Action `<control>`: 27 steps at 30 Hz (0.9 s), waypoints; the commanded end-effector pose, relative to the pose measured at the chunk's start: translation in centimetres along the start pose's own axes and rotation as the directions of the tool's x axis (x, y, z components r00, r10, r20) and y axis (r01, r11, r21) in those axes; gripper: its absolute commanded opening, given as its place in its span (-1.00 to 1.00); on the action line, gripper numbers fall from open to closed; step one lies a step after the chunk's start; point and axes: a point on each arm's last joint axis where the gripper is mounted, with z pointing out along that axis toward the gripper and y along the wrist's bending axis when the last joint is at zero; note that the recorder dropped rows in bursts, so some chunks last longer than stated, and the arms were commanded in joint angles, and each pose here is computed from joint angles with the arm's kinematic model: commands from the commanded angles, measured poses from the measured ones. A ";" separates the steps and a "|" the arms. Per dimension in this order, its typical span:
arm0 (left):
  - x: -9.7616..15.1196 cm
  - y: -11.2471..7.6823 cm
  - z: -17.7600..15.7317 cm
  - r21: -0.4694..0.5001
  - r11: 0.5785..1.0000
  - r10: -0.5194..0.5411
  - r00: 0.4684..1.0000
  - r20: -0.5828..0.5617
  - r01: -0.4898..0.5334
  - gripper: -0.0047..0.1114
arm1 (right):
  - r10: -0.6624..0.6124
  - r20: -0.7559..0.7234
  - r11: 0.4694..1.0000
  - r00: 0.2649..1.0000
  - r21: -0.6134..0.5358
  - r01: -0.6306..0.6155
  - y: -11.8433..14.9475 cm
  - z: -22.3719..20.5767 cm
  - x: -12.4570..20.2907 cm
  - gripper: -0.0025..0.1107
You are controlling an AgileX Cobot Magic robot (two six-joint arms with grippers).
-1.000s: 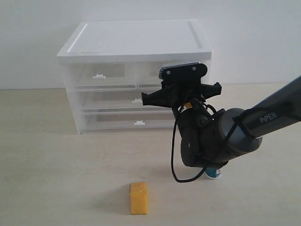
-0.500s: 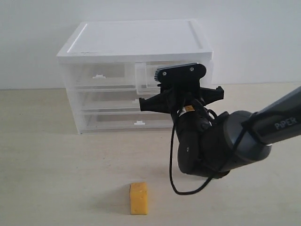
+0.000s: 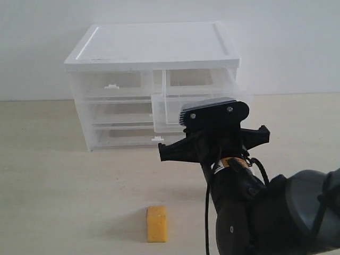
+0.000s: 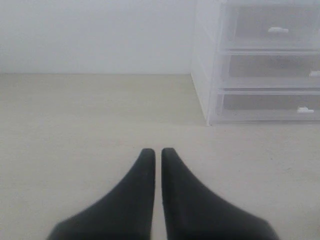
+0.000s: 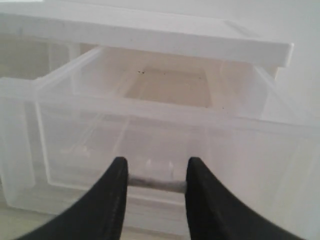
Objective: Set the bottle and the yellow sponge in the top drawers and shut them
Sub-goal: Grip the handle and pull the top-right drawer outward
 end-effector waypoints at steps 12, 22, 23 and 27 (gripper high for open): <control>0.1 0.0 0.0 -0.002 1.000 -0.007 1.000 0.004 0.007 -0.84 | 0.043 -0.119 0.998 0.992 -0.033 -0.047 -0.1 -1.8 1.8 0.42; 0.0 0.0 0.0 -0.002 1.000 -0.007 1.000 0.006 0.007 -0.84 | 0.053 -0.330 0.993 0.942 -0.083 -0.085 -0.5 -3.1 -0.1 0.21; 0.0 0.0 0.0 -0.002 1.000 -0.007 1.000 0.006 0.007 -0.84 | 0.036 -0.363 0.992 0.931 -0.102 -0.077 -0.5 -3.4 -0.2 0.21; 0.0 0.0 0.0 -0.002 1.000 -0.007 1.000 0.006 0.007 -0.84 | -0.048 -0.451 0.975 0.891 -0.213 -0.055 -0.3 -4.5 -1.0 0.21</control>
